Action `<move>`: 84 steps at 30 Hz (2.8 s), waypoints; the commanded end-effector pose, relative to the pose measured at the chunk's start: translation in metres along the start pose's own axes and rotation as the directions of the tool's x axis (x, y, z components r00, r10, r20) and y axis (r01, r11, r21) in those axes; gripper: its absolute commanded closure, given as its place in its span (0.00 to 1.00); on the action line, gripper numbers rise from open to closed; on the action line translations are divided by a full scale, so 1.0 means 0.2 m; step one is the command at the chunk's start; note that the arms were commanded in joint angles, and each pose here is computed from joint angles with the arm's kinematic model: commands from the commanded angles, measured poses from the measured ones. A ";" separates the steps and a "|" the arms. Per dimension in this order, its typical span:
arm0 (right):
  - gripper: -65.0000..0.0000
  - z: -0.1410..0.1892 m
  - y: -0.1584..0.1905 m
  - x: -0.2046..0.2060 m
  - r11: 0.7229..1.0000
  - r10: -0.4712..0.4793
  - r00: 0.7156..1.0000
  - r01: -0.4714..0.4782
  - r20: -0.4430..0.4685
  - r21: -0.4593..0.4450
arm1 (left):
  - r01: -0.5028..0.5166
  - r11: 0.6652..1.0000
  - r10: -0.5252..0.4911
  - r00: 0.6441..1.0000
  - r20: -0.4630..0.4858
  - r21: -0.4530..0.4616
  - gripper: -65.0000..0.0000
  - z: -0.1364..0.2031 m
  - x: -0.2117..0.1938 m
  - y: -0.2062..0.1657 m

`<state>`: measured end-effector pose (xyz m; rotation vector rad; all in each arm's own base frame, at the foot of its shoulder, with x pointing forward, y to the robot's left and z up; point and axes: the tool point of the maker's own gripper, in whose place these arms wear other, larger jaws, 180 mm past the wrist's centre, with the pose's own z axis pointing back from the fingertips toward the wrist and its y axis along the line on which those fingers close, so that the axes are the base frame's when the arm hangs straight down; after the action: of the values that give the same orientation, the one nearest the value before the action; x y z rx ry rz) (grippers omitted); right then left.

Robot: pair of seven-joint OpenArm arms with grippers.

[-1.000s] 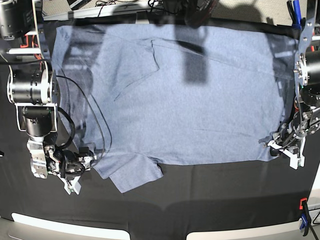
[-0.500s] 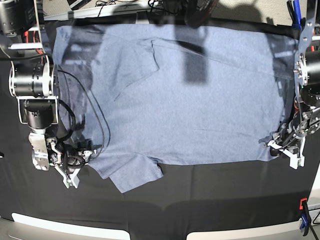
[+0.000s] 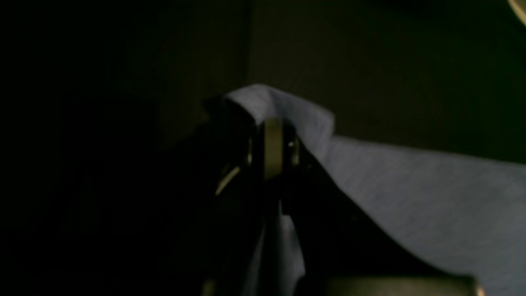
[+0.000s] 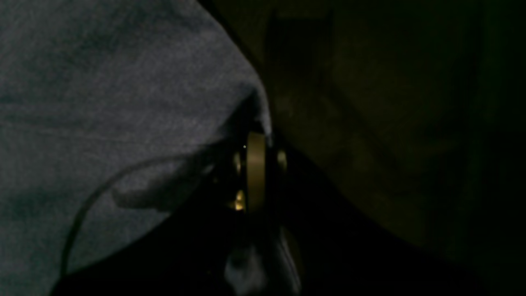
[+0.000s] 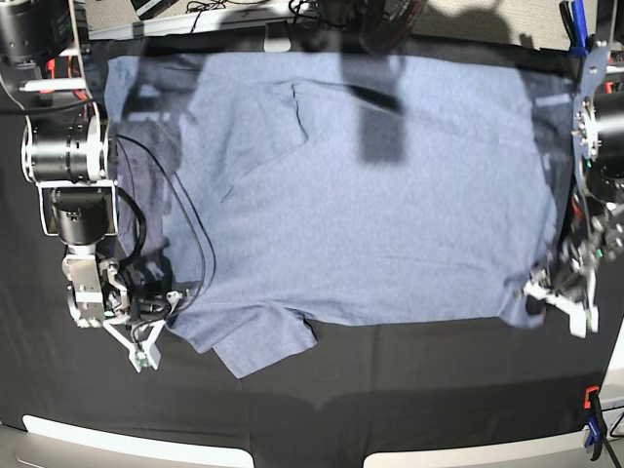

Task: Layout the t-shirt on the table in an organized manner, then fold the t-shirt properly
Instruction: 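Fold the hem over toward the shoulders with both grippers, halving the shirt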

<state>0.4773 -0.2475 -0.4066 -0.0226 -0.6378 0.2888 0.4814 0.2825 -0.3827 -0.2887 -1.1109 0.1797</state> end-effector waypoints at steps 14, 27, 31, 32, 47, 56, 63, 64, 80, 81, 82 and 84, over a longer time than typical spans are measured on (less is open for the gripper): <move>1.00 0.19 0.08 0.25 0.989 0.146 0.969 -0.136 0.198 -0.065 | -0.066 0.989 0.093 0.974 0.206 -0.131 1.00 0.30 0.26 0.07; 1.00 0.44 0.24 0.10 0.972 0.224 0.923 -0.188 0.313 -0.141 | 0.010 0.993 0.018 0.971 0.238 -0.114 1.00 0.62 0.15 0.06; 1.00 0.53 0.21 0.03 0.974 0.202 0.920 -0.153 0.335 -0.166 | -0.040 0.996 0.059 0.967 0.247 -0.082 1.00 0.71 0.15 0.14; 1.00 0.55 0.20 0.02 0.974 0.199 0.920 -0.148 0.339 -0.172 | -0.043 0.996 0.060 0.968 0.243 -0.075 1.00 0.73 0.14 0.16; 1.00 0.83 0.20 -0.27 0.963 0.205 0.925 -0.134 0.318 -0.232 | -0.085 0.993 0.097 0.983 0.154 -0.087 1.00 0.83 -0.08 0.19; 1.00 0.94 0.22 -0.47 0.960 0.202 0.944 -0.139 0.260 -0.242 | -0.111 0.989 0.117 0.992 0.054 -0.093 1.00 0.84 -0.19 0.18; 1.00 0.93 0.24 -0.59 0.964 0.187 0.964 -0.143 0.191 -0.224 | -0.138 0.988 0.138 0.990 0.009 -0.065 1.00 0.91 -0.29 0.22; 1.00 0.93 0.24 -0.60 0.964 0.185 0.967 -0.143 0.178 -0.223 | -0.135 0.989 0.135 0.991 0.005 -0.063 1.00 0.91 -0.30 0.22; 0.52 0.90 0.33 -0.63 0.996 0.060 0.990 -0.050 0.125 -0.079 | -0.006 0.999 0.003 0.998 -0.057 -0.044 0.57 0.94 -0.22 0.27; 0.52 0.90 0.34 -0.57 0.998 0.043 0.987 -0.034 0.156 -0.059 | 0.014 0.999 -0.016 0.999 -0.049 -0.047 0.57 0.94 -0.18 0.27; 0.52 0.90 0.35 -0.52 0.999 0.022 0.982 -0.015 0.188 -0.037 | 0.032 0.998 -0.034 0.999 -0.040 -0.052 0.57 0.95 -0.15 0.26; 0.52 0.89 0.37 -0.42 1.000 -0.023 0.970 0.024 0.242 0.002 | 0.060 0.996 -0.061 0.998 -0.020 -0.064 0.57 0.95 -0.10 0.23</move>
<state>0.2846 -0.2102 -0.3296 0.0288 -0.8494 0.2660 0.2944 0.3401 -0.3558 -0.3193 -1.0499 0.1096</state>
